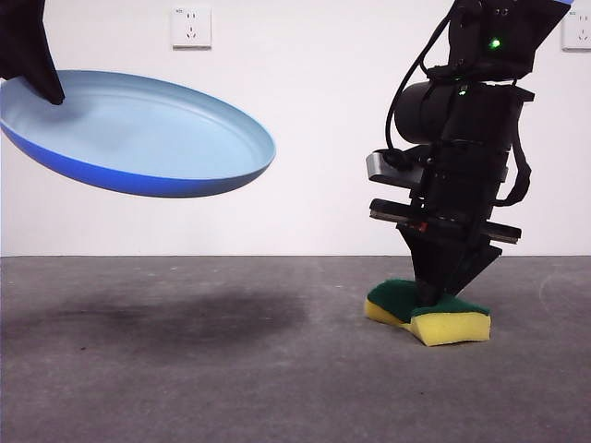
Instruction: Pick up the plate,pick up the cloth,clean the plate with the cloth
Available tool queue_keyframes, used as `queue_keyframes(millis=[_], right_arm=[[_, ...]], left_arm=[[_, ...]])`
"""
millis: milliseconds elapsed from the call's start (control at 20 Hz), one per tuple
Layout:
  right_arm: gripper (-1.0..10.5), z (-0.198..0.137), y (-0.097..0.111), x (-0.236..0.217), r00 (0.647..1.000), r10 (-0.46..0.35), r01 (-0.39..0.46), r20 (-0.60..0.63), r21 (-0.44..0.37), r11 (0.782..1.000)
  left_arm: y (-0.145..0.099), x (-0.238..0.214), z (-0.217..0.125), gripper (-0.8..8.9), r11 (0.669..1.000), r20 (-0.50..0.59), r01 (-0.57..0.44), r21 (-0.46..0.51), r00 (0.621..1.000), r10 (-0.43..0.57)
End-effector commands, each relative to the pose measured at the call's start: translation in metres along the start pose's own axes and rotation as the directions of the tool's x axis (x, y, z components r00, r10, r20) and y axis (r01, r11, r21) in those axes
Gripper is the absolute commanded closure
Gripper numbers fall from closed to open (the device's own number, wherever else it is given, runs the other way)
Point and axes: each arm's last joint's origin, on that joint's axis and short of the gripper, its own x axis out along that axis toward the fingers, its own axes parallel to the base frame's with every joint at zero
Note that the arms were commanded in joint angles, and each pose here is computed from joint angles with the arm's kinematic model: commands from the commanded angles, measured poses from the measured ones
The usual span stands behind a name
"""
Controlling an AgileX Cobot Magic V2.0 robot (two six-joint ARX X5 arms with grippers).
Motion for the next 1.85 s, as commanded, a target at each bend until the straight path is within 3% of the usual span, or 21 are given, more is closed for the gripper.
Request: queue_keyframes(millis=[50, 200, 250, 400, 500, 650, 900, 1000, 1200, 1300, 1400, 1500, 1600, 1700, 1850], right_arm=[[9.6, -0.005, 0.006, -0.022, 1.0, -0.005, 0.005, 0.031, 0.002, 1.0], [9.6, -0.011, 0.027, -0.081, 0.975, 0.084, -0.077, 0.206, -0.046, 0.996], [9.6, -0.014, 0.037, -0.103, 0.951, 0.13, -0.113, 0.281, -0.076, 0.991], [9.6, -0.023, 0.066, -0.153, 0.857, 0.185, -0.116, 0.48, -0.17, 0.979], [9.6, -0.026, 0.085, -0.166, 0.81, 0.23, -0.124, 0.539, -0.226, 0.966], [9.6, -0.023, 0.099, -0.156, 0.833, 0.17, -0.06, 0.526, -0.219, 0.974], [9.6, -0.01, 0.118, -0.116, 0.883, 0.193, -0.084, 0.427, -0.26, 0.962], [9.6, -0.008, 0.125, -0.102, 0.899, 0.205, -0.099, 0.388, -0.276, 0.956], [9.6, -0.017, 0.148, -0.095, 0.92, 0.228, -0.114, 0.319, -0.337, 0.935], [9.6, -0.026, 0.153, -0.092, 0.951, 0.161, -0.058, 0.264, -0.358, 0.932], [9.6, -0.035, 0.147, -0.09, 0.975, -0.041, 0.118, 0.219, -0.351, 0.929], [9.6, -0.036, 0.14, -0.091, 0.939, -0.243, 0.313, 0.245, -0.31, 0.898], [9.6, -0.028, 0.127, -0.099, 0.869, -0.361, 0.443, 0.338, -0.209, 0.872], [9.6, -0.019, 0.122, -0.104, 0.836, -0.36, 0.451, 0.413, -0.146, 0.88], [9.6, -0.007, 0.122, -0.109, 0.822, -0.248, 0.357, 0.513, -0.126, 0.925]], left_arm=[[0.0, 0.003, -0.001, 8.21, 1.0, 0.002, 0.0, 0.002, 1.0, 0.0], [-0.001, 0.013, 0.002, 8.21, 1.0, 0.002, -0.017, 0.008, 1.0, 0.017], [-0.002, 0.018, 0.003, 8.21, 0.999, -0.007, -0.036, 0.012, 0.999, 0.036], [-0.016, 0.037, 0.005, 8.21, 1.0, -0.016, 0.014, 0.0, 1.0, -0.014], [-0.031, 0.045, 0.007, 8.21, 0.998, -0.002, 0.062, 0.005, 0.998, -0.062], [-0.055, 0.045, 0.006, 8.21, 0.99, 0.009, 0.135, 0.03, 0.991, -0.135], [-0.079, 0.037, 0.014, 8.22, 0.968, 0.055, 0.241, 0.068, 0.968, -0.245], [-0.08, 0.037, 0.017, 8.22, 0.952, 0.074, 0.298, 0.065, 0.95, -0.303], [-0.07, 0.037, 0.021, 8.22, 0.959, 0.105, 0.28, 0.037, 0.953, -0.283], [-0.063, 0.038, 0.023, 8.22, 0.963, 0.117, 0.268, 0.015, 0.956, -0.268], [-0.055, 0.038, 0.024, 8.22, 0.956, 0.101, 0.294, -0.004, 0.951, -0.292], [-0.05, 0.038, 0.023, 8.22, 0.937, 0.077, 0.348, -0.018, 0.935, -0.345], [-0.05, 0.038, 0.02, 8.22, 0.923, 0.042, 0.384, -0.028, 0.923, -0.382], [-0.05, 0.038, 0.018, 8.22, 0.924, 0.02, 0.38, -0.033, 0.925, -0.38], [-0.05, 0.038, 0.016, 8.22, 0.919, 0.001, 0.393, -0.023, 0.92, -0.393]])
